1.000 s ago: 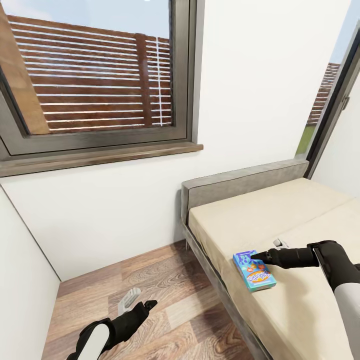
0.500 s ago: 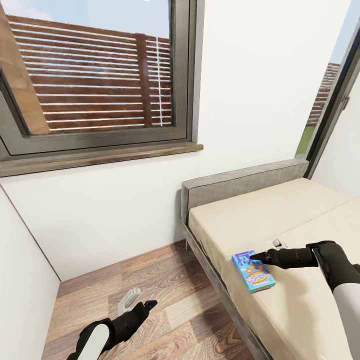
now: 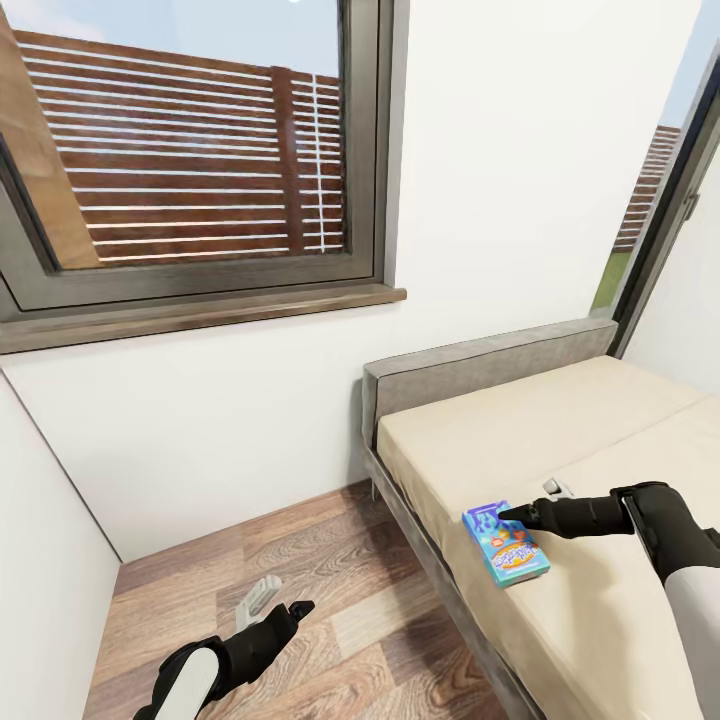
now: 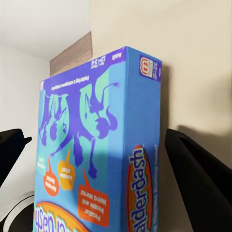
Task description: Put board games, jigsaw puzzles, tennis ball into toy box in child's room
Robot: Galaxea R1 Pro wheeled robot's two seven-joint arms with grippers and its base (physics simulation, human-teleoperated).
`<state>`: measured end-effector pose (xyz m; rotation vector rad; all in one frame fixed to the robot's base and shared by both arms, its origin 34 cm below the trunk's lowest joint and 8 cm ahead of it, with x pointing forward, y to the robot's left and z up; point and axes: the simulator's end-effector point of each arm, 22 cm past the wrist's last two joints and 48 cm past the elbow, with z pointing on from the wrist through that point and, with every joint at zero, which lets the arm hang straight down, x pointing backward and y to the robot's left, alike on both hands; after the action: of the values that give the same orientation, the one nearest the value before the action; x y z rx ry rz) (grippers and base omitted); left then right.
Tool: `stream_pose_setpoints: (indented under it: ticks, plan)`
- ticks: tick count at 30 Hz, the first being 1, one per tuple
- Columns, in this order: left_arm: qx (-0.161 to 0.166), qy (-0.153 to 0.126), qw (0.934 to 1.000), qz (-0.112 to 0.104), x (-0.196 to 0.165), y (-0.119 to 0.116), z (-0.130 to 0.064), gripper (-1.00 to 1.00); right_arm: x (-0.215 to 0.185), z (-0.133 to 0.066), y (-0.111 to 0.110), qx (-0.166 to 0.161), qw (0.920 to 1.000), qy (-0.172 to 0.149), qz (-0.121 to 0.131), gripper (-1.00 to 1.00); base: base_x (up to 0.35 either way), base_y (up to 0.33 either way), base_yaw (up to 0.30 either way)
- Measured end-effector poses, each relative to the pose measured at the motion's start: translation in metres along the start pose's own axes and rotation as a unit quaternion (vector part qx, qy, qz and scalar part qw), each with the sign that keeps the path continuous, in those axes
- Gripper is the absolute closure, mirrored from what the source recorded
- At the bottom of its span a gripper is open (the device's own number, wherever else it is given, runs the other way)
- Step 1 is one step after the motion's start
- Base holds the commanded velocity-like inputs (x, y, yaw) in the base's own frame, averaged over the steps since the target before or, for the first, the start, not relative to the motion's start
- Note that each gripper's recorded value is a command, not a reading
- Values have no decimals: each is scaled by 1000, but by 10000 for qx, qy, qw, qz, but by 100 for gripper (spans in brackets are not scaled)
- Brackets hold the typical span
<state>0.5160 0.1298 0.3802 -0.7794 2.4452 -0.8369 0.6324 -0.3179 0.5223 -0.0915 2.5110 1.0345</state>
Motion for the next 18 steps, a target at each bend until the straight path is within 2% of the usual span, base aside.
stream_pose_setpoints:
  ticks: [18]
  plan:
    - [0, -13, 10000, -3, -1, 0, 0, -100, 3, 6, 3, -46, 10000, 24, 5, -100, 0, 0, 0]
